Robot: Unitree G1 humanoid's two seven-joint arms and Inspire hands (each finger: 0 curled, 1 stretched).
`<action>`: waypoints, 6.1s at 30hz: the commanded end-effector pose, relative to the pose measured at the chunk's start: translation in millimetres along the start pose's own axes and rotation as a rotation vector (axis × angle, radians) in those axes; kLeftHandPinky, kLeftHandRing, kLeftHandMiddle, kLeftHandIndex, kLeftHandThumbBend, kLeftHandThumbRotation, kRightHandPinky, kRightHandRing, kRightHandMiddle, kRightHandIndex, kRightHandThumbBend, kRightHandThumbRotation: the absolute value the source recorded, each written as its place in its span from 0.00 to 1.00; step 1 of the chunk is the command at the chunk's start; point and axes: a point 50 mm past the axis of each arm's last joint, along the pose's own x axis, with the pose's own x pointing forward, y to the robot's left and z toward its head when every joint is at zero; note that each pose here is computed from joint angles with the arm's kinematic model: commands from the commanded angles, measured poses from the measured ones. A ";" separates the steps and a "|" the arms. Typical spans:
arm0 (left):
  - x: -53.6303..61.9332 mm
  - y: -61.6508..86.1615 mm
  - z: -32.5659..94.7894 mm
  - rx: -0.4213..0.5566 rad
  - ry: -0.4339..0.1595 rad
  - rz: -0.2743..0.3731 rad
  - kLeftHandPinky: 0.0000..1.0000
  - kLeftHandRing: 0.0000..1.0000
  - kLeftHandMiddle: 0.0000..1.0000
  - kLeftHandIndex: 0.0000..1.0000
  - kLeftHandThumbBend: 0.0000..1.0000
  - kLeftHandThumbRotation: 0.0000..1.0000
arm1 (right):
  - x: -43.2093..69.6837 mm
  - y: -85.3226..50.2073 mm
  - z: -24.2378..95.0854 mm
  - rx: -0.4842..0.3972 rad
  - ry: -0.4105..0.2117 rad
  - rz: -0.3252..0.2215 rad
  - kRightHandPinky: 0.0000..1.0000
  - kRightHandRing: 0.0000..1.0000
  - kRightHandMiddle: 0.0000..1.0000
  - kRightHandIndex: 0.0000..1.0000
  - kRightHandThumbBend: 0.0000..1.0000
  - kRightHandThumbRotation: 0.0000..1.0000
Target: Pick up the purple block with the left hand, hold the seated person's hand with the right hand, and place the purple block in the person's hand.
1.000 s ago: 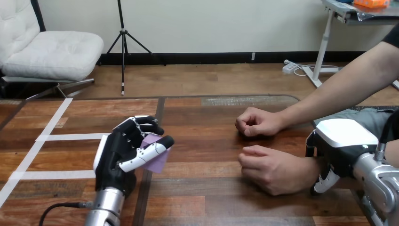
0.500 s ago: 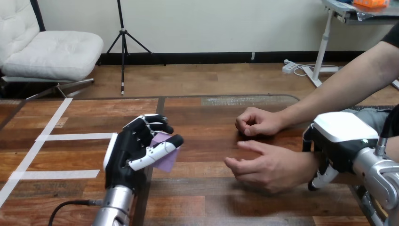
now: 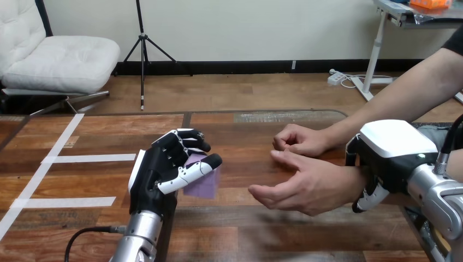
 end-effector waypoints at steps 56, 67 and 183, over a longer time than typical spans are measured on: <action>32.9 -20.6 25.9 0.031 -0.087 -0.120 0.36 0.40 0.48 0.50 0.95 0.09 | -7.5 -39.8 16.1 -0.014 -0.056 -0.157 0.27 0.34 0.41 0.48 0.83 0.00; 32.4 -15.7 26.8 0.076 -0.052 -0.193 0.37 0.42 0.49 0.50 0.94 0.10 | -8.3 -39.7 15.5 -0.034 -0.061 -0.155 0.26 0.33 0.40 0.46 0.84 0.00; 33.8 -1.1 62.2 1.460 0.339 -0.805 0.47 0.66 0.72 0.76 0.87 0.54 | -3.6 -25.0 6.7 -0.049 -0.039 -0.116 0.25 0.33 0.40 0.48 0.84 0.00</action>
